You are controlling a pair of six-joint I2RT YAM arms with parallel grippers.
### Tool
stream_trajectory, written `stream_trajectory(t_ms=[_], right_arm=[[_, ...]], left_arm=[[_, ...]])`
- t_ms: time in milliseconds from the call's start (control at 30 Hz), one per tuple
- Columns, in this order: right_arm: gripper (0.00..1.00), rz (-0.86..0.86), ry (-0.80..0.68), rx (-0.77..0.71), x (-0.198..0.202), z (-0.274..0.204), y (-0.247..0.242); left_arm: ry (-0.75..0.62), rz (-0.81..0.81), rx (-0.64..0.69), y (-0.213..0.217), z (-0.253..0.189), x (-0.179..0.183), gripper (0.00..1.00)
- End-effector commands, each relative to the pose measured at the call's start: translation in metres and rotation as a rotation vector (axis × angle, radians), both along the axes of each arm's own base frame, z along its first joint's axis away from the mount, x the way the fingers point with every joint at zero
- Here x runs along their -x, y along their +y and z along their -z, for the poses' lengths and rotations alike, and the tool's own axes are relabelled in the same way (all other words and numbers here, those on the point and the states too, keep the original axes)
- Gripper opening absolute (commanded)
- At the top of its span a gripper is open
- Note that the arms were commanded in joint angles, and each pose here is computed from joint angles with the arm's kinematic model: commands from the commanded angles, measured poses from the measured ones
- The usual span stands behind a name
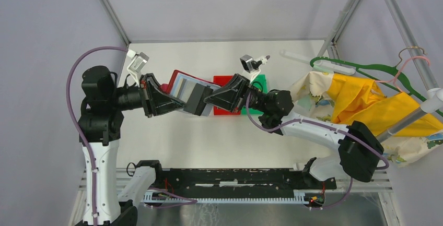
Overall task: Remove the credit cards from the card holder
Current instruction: Remove the credit card from the card holder.
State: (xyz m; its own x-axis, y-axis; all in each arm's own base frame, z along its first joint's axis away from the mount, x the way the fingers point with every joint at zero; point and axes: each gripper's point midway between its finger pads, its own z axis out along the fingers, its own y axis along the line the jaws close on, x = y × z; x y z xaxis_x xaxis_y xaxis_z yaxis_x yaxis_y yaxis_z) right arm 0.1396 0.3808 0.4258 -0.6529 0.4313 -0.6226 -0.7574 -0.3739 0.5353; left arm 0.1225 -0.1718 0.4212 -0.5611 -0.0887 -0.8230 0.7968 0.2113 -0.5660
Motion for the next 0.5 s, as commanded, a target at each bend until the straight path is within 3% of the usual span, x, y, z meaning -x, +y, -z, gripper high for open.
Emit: stream_trajectory(t_ms=[0, 467], right_arm=[[0.0, 0.015, -0.063, 0.038, -0.002, 0.009, -0.024], [0.0, 0.135, 0.006, 0.171, -0.046, 0.053, -0.074]], left_arm=[[-0.109, -0.036, -0.022, 0.002, -0.009, -0.013, 0.04], [-0.128, -0.121, -0.104, 0.01, 0.013, -0.039, 0.02]])
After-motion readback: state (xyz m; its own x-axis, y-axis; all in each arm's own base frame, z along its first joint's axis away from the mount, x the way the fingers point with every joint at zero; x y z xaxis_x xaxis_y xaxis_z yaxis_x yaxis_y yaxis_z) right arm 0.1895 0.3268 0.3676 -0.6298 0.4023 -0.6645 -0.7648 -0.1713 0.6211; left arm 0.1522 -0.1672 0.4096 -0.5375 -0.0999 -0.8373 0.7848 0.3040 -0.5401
